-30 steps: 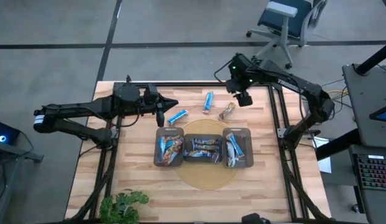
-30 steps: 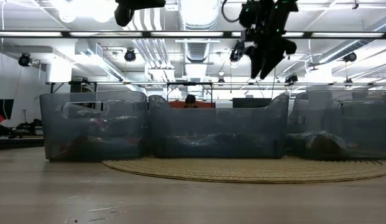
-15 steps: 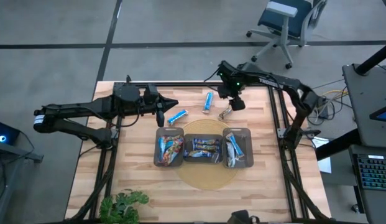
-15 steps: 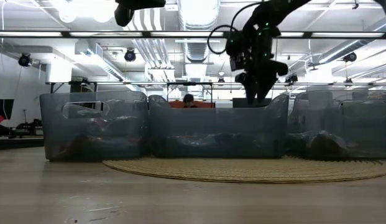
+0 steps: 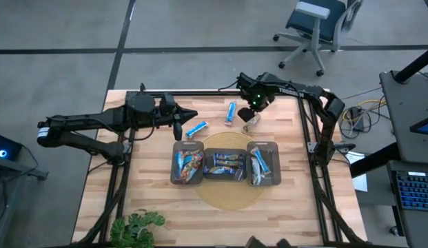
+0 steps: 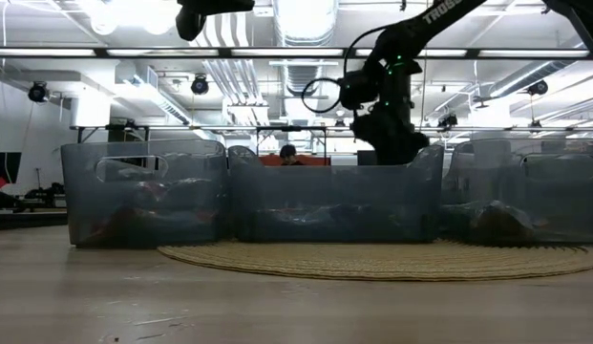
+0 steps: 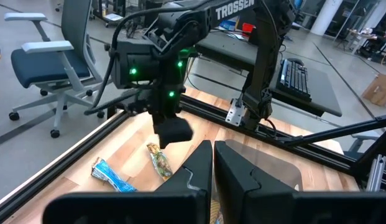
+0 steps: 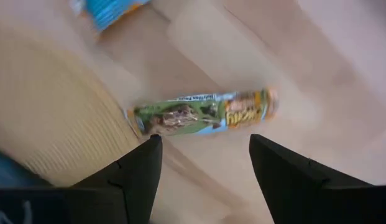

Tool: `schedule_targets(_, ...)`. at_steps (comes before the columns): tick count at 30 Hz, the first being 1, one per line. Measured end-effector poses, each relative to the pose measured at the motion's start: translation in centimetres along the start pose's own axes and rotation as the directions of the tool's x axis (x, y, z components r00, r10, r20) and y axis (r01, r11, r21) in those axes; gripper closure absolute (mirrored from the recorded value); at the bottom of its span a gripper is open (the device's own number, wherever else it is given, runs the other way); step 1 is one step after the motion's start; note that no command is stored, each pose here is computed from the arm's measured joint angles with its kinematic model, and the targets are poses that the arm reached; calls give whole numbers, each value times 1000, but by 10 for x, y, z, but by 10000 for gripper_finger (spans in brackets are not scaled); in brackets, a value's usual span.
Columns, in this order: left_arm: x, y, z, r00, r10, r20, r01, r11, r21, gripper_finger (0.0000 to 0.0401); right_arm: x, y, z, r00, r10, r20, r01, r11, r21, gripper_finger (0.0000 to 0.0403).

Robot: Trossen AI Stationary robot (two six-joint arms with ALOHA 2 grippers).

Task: Pick and place Granola Bars by type
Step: Put the orange granola bar into the right black bin

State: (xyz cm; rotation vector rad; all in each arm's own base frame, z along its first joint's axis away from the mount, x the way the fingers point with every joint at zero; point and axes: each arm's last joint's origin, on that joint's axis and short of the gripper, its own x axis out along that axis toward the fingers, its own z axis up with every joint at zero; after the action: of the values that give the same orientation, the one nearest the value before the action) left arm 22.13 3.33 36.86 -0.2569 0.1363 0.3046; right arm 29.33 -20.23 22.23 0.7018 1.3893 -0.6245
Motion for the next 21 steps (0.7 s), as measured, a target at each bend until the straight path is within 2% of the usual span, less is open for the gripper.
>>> schedule_targets(4, 0, 0, 0, 1000, 0, 0, 0, 1000, -3, 401, 7, -1, -2, 1000, -10, -22, 16, 962, 273, 173)
schedule_targets(6, 0, 0, 0, 1000, 0, 0, 0, 1000, -9, 401, 11, -2, -4, 999, -15, -31, 25, 935, 354, 174)
schedule_targets(13, 0, 0, 0, 1000, 0, 0, 0, 1000, -11, 401, 23, -4, -8, 999, -17, -41, 35, 872, 488, 176)
schedule_targets(21, 0, -1, 0, 999, -45, -12, 45, 999, -12, 401, 34, -3, -5, 999, 30, 20, -36, 828, 559, 177)
